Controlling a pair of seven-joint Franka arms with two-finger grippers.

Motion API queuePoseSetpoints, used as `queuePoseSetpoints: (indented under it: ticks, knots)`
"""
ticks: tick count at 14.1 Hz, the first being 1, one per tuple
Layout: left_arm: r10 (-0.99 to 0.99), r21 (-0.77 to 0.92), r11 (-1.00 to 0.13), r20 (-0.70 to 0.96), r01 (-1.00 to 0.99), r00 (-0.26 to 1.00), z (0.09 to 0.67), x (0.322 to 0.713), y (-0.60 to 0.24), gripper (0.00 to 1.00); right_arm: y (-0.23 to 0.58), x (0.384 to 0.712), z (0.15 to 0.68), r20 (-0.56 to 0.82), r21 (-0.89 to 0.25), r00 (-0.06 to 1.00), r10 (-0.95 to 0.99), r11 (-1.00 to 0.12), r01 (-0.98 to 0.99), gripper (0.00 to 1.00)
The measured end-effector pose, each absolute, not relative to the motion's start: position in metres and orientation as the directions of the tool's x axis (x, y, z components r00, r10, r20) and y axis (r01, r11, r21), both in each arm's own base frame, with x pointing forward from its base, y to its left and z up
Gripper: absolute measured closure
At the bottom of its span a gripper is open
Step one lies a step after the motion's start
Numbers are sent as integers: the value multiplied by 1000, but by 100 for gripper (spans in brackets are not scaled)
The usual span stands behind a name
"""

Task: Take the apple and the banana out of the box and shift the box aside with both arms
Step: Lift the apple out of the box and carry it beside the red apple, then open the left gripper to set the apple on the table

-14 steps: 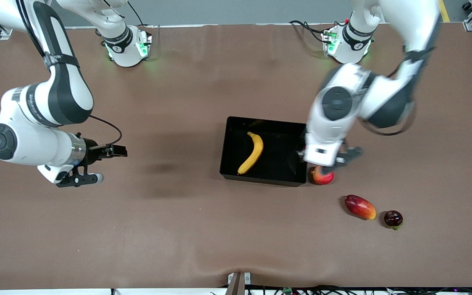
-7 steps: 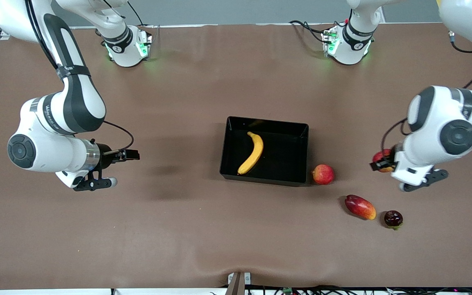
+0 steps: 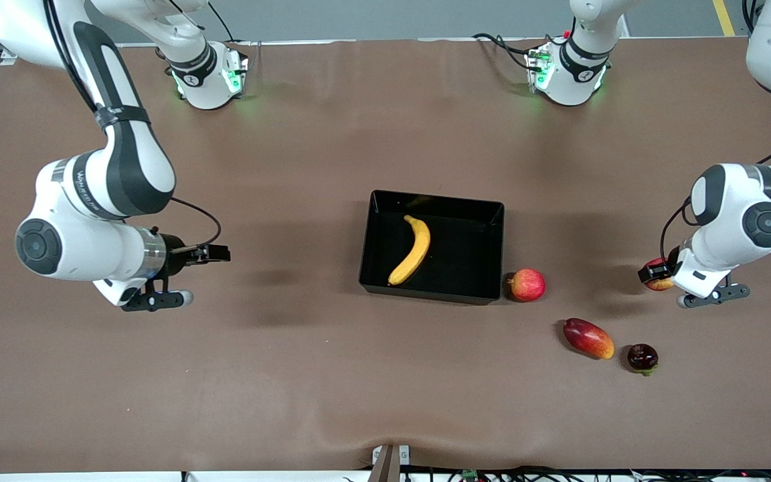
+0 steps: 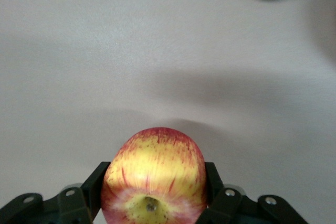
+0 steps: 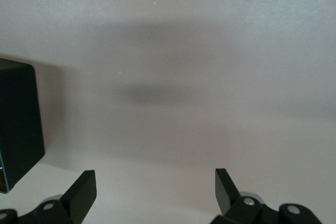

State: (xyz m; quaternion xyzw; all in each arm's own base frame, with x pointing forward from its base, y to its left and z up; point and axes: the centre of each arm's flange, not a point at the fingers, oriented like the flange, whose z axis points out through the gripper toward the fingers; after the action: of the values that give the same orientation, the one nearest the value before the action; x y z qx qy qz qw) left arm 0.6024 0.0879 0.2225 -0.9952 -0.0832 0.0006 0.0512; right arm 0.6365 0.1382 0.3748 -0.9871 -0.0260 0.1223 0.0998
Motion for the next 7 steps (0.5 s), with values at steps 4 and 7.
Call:
queuePoseSetpoints:
  ticks: [4, 7]
  knots:
    - [146, -82, -986, 7, 146, 989, 202, 603, 87, 19, 153, 633, 375, -245, -193, 968, 58, -981, 10, 0]
    - [116, -74, -990, 34, 119, 993, 220, 612, 69, 0, 153, 633, 375, -246, -193, 968, 56, -981, 8, 0]
